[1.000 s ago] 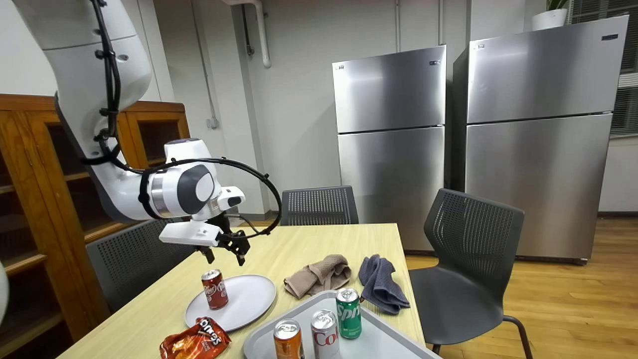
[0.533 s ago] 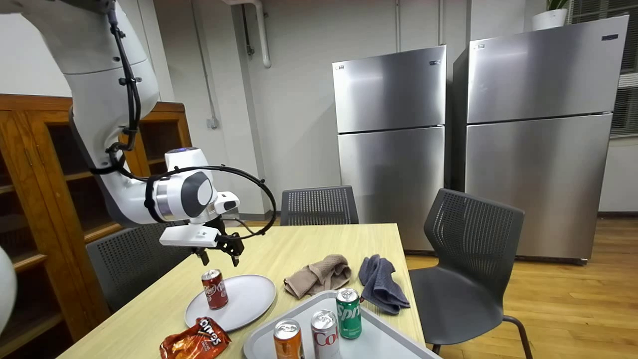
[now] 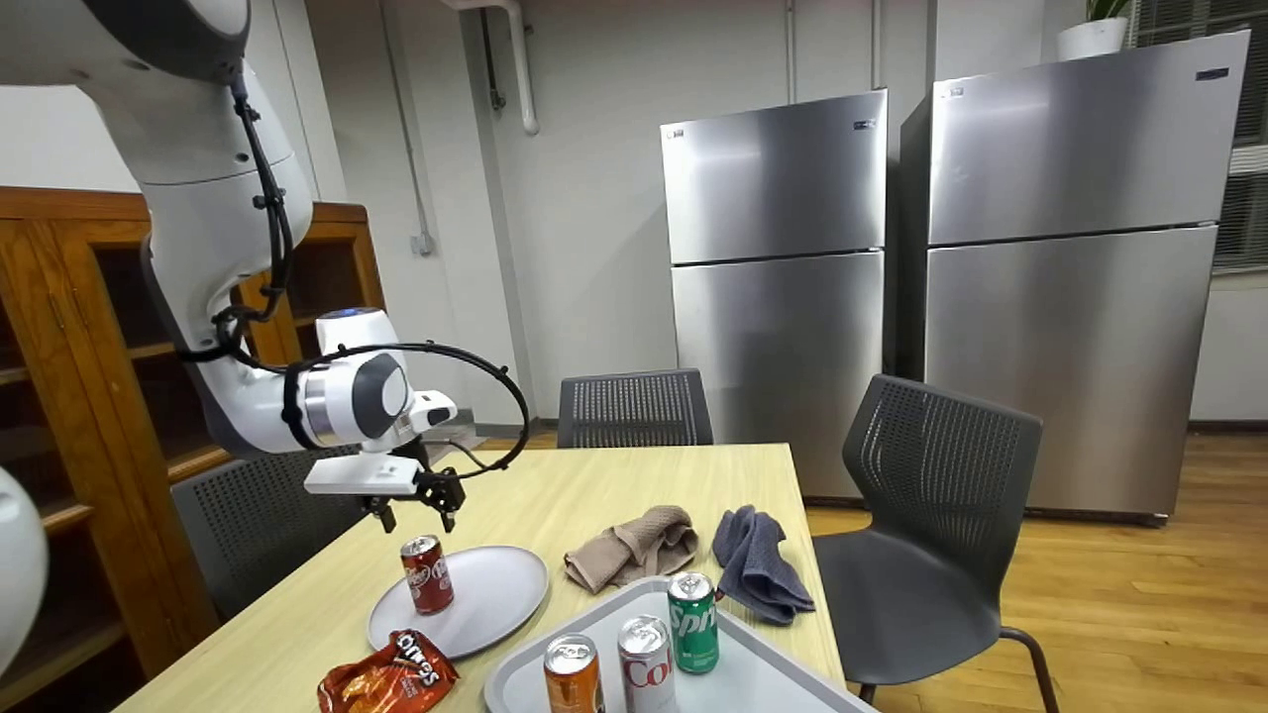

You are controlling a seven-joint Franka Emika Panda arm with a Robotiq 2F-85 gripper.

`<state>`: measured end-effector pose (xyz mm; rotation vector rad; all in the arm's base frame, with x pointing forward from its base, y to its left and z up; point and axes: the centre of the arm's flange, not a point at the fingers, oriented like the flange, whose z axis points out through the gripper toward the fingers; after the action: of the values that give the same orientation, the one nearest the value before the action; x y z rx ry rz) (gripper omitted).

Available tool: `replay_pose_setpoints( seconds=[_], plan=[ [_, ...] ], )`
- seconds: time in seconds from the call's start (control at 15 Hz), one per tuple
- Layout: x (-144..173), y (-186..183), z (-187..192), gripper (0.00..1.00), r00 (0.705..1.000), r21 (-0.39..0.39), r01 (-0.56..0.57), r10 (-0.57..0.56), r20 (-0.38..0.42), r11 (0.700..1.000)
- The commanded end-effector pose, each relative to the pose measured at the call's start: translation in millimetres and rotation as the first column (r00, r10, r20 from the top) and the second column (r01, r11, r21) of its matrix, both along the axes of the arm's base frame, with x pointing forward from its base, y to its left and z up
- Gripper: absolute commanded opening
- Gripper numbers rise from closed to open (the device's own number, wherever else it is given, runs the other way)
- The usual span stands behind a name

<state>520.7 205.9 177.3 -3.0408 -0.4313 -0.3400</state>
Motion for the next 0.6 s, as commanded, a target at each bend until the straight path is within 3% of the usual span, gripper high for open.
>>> replay_pose_setpoints(
  seconds=[0.0,0.53],
  plan=[
    [17,16,-5,1.00,0.999,-0.023,-0.035,0.034,-0.008,0.999],
    [22,18,-23,1.00,0.996,-0.073,-0.054,0.048,-0.075,0.996]
  ],
)
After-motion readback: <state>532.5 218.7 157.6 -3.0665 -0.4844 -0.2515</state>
